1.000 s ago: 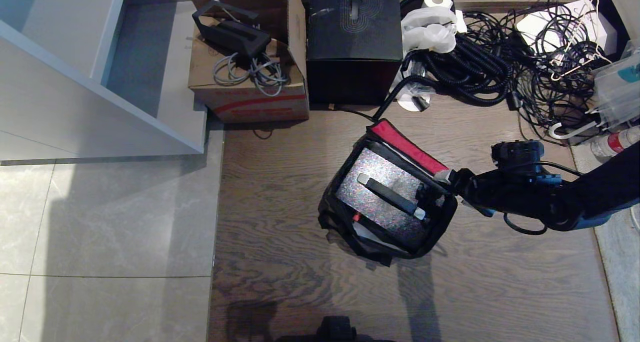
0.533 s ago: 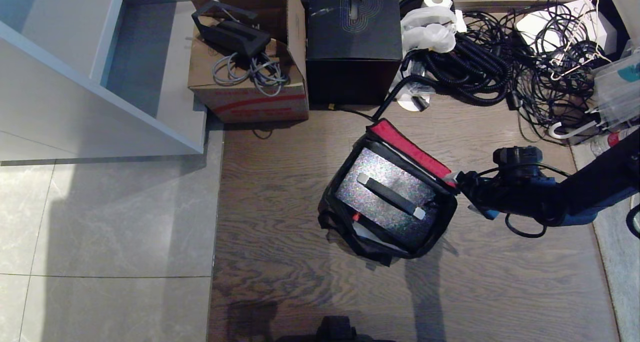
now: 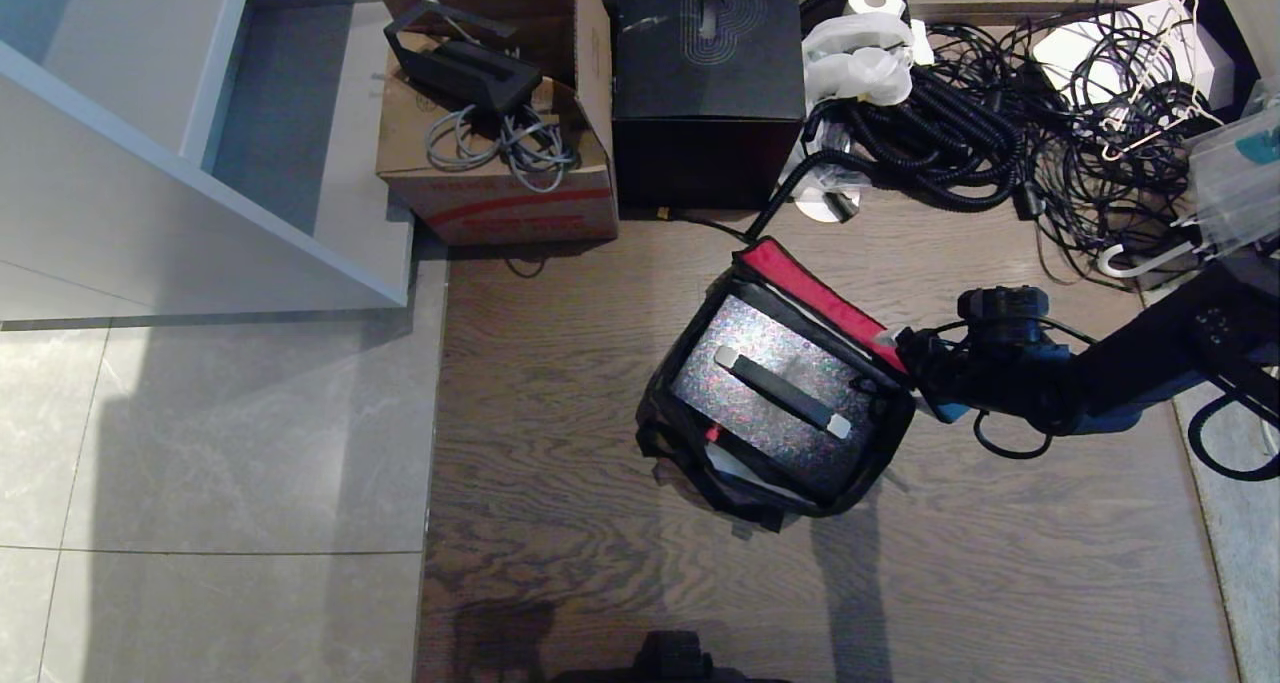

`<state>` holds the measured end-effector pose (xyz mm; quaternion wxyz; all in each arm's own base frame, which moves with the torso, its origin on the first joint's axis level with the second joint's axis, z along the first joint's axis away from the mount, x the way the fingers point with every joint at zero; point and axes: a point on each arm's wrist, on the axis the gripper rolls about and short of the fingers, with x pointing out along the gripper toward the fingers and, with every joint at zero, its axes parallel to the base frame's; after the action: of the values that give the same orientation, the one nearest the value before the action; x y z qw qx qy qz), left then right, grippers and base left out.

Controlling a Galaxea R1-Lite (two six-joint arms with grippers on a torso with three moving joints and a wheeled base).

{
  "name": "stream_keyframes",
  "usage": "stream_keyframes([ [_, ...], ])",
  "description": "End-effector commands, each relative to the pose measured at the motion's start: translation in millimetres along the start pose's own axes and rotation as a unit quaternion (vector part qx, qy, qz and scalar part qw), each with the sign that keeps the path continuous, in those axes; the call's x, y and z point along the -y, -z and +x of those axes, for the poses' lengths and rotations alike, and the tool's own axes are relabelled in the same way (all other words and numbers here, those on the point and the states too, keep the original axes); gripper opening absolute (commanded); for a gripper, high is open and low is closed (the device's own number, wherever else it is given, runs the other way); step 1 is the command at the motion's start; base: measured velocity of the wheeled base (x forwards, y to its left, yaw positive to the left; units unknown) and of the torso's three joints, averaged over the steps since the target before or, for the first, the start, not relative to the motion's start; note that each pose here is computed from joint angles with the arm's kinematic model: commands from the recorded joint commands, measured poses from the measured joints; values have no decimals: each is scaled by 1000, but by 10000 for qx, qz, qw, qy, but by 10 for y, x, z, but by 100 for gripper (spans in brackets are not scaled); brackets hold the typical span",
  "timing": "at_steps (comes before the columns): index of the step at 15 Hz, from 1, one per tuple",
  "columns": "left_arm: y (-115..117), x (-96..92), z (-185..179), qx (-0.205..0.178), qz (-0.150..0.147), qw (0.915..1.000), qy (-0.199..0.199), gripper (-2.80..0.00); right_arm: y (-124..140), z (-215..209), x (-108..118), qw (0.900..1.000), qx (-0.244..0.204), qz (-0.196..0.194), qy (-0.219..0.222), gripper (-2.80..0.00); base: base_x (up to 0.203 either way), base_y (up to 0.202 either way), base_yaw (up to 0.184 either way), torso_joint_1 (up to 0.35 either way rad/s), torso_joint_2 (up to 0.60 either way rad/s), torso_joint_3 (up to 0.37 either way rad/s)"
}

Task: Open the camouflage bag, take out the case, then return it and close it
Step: Close the top of the storage box

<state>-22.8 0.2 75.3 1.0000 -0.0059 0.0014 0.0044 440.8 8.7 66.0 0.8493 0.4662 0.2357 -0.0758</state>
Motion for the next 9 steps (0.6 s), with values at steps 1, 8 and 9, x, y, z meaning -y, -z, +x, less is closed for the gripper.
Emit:
stream_keyframes([
  [1, 1, 0, -1, 6, -2, 10000, -2, -280, 13, 50, 29, 10000, -22, 76, 15, 0, 0, 0, 0, 0, 0, 0],
  [8, 1, 0, 0, 0, -2, 10000, -2, -280, -78, 181, 122, 9992, 52, 386, 110, 0, 0, 0, 0, 0, 0, 0],
  [9, -2, 0, -1, 7, -2, 10000, -2, -280, -124, 207, 141, 9991, 103, 408, 112, 0, 0, 0, 0, 0, 0, 0],
])
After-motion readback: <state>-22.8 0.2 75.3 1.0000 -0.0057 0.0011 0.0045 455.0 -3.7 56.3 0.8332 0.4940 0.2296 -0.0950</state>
